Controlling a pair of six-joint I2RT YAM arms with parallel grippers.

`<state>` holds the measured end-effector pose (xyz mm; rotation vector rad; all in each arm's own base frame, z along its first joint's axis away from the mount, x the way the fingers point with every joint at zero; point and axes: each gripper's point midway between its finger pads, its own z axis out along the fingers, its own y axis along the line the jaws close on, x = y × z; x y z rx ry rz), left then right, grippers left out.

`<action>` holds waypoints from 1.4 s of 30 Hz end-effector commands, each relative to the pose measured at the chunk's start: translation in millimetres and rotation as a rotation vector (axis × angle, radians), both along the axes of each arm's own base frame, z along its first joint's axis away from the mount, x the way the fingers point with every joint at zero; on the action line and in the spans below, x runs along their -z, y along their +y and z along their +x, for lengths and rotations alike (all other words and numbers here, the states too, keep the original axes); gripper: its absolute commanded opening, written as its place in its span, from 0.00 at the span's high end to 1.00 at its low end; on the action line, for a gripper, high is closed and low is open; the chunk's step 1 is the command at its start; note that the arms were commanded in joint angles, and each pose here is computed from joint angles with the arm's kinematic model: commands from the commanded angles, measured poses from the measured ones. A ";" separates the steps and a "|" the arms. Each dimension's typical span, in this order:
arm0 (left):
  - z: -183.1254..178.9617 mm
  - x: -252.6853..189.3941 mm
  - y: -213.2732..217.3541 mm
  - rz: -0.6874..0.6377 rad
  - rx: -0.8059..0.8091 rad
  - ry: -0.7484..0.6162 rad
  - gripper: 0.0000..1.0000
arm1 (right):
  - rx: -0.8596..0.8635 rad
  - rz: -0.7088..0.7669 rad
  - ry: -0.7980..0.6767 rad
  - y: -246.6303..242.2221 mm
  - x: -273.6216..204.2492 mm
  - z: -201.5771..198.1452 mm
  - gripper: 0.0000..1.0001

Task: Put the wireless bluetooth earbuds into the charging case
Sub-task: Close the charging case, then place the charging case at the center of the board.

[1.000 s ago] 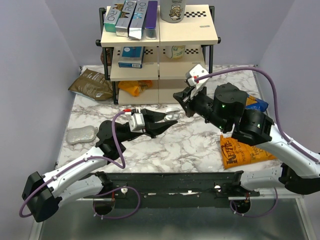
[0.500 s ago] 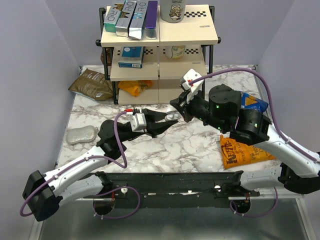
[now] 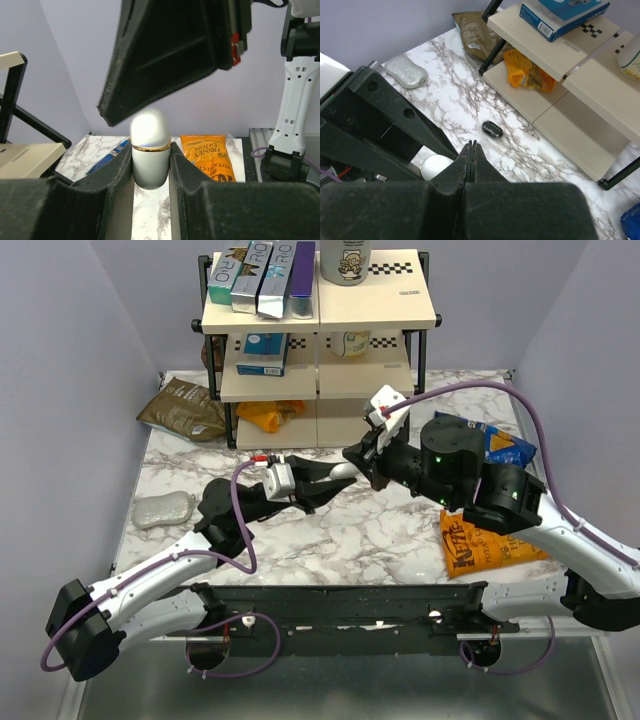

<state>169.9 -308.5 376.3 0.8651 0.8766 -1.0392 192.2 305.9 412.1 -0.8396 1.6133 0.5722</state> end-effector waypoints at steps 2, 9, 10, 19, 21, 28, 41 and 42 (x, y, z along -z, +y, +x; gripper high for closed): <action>1.5 -32.2 7.8 -0.077 -0.043 -0.070 1.00 | -0.027 -0.035 0.047 -1.9 18.0 -9.0 0.99; 9.3 -17.6 6.2 -0.051 -0.065 -0.007 1.00 | 0.199 0.164 -0.016 -40.1 -20.9 11.2 0.99; 20.2 -11.5 7.5 -0.049 -0.113 0.041 1.00 | 0.244 0.177 -0.026 -47.3 -16.3 15.3 0.98; 95.1 127.5 -10.9 0.086 -0.236 0.854 1.00 | 0.413 0.191 0.041 -75.7 52.3 28.7 0.60; 99.4 146.6 -18.8 0.091 -0.185 0.976 1.00 | 0.402 0.175 0.085 -73.1 77.4 24.9 0.56; 146.0 234.0 -29.9 0.123 -0.263 1.245 1.00 | 0.363 0.198 0.151 -80.9 109.5 9.1 0.53; 185.5 332.2 -27.2 0.282 -0.480 1.418 1.00 | 0.363 0.181 0.159 -87.4 124.9 4.9 0.52; 184.2 337.2 -24.7 0.289 -0.489 1.428 1.00 | 0.366 0.178 0.158 -88.2 124.8 5.3 0.52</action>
